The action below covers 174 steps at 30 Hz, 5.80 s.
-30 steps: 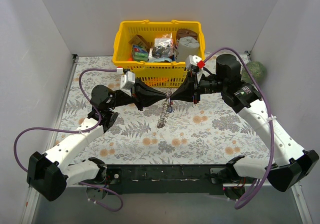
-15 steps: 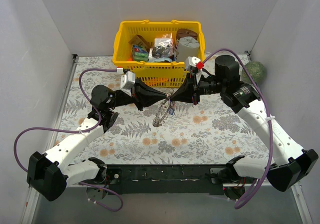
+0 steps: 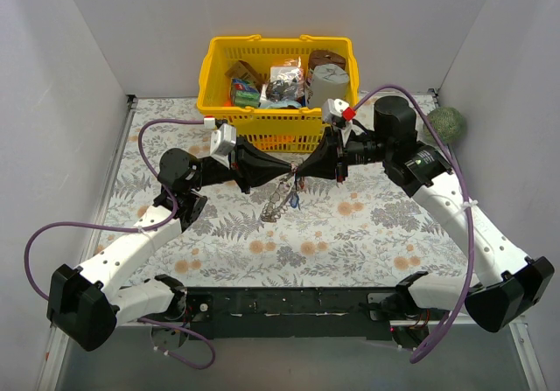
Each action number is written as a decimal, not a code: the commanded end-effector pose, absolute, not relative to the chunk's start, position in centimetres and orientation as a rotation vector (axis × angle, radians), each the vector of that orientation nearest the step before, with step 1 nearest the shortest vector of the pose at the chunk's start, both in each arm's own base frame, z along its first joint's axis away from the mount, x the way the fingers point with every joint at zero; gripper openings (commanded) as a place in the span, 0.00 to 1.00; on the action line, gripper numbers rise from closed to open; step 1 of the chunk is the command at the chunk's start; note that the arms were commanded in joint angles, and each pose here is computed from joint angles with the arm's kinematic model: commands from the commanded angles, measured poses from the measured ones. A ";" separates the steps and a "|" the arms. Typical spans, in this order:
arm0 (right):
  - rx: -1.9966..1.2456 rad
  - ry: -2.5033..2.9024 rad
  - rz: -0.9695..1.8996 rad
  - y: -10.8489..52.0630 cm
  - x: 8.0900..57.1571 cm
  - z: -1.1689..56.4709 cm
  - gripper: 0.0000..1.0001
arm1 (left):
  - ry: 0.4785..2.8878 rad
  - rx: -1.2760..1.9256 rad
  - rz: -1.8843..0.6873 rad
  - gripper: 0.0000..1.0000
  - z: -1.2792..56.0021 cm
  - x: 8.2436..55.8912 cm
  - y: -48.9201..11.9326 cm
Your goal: Put the keys on the keyring
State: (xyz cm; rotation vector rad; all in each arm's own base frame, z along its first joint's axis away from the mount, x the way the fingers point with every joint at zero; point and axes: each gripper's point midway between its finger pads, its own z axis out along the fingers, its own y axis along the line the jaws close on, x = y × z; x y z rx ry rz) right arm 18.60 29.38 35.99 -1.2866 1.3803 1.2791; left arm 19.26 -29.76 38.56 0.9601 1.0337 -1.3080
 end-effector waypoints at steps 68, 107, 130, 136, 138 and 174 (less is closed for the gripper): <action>-0.958 1.431 0.965 23.0 23.8 34.7 0.95 | 1.315 1.017 -1.230 0.00 31.2 23.6 -31.8; -0.925 1.489 0.967 21.9 24.0 32.6 0.95 | 1.730 0.938 -1.426 0.00 12.2 21.4 -35.6; -0.933 1.481 0.977 22.0 24.0 32.9 0.95 | 1.740 0.930 -1.371 0.55 13.3 22.6 -35.8; -0.936 1.480 0.990 22.2 23.9 32.9 0.95 | 1.737 0.891 -1.330 0.91 13.7 23.0 -35.4; -0.933 1.482 0.989 22.1 24.0 32.9 0.96 | 1.739 0.885 -1.323 0.98 13.8 23.1 -35.4; -0.928 1.511 0.998 22.0 23.7 31.8 0.95 | 1.830 0.231 -1.230 0.98 16.6 26.4 -23.8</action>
